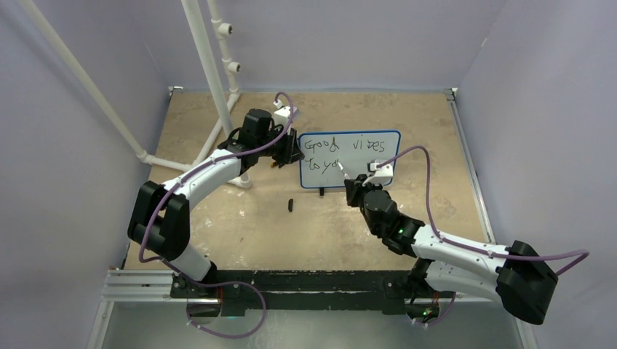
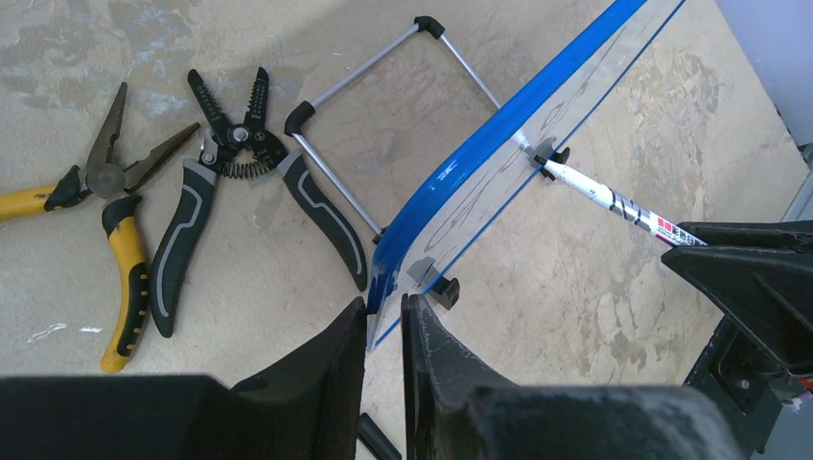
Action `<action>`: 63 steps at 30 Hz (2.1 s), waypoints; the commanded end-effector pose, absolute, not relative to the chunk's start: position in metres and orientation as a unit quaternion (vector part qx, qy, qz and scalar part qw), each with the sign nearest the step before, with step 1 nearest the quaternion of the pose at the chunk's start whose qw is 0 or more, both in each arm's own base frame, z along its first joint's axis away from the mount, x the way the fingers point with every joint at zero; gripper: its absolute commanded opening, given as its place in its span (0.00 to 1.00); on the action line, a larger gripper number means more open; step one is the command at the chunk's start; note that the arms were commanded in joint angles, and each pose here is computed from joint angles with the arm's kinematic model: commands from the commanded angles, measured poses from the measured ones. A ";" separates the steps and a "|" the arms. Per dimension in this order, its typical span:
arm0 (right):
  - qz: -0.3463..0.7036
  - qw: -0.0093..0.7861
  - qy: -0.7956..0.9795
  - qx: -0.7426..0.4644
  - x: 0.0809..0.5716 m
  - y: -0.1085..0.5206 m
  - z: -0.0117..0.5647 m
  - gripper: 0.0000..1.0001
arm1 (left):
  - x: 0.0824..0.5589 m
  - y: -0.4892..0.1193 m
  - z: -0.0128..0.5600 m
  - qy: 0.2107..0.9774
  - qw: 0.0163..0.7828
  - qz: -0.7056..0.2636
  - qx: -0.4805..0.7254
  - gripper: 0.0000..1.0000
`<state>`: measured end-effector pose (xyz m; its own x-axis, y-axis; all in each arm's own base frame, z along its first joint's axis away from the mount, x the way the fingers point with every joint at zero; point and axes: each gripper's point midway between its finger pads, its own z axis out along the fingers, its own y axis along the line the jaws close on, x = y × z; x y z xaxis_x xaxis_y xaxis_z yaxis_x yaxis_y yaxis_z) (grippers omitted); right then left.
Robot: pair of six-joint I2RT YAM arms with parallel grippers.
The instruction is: Write a sentence on the whiteboard
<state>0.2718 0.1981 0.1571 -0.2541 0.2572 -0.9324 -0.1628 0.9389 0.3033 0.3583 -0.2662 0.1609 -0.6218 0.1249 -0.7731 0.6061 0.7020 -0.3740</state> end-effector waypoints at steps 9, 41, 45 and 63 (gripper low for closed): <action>0.173 0.595 0.782 0.067 0.269 0.190 0.148 0.00 | 0.358 -0.270 0.176 0.829 0.392 -0.334 0.219 0.19; 0.162 0.637 0.750 0.071 0.278 0.183 0.191 0.00 | 0.358 -0.270 0.177 0.828 0.393 -0.336 0.219 0.19; 0.161 0.637 0.751 0.070 0.278 0.183 0.190 0.00 | 0.358 -0.270 0.177 0.828 0.392 -0.336 0.219 0.19; 0.168 0.603 0.775 0.085 0.270 0.183 0.158 0.00 | 0.358 -0.270 0.178 0.827 0.393 -0.337 0.219 0.19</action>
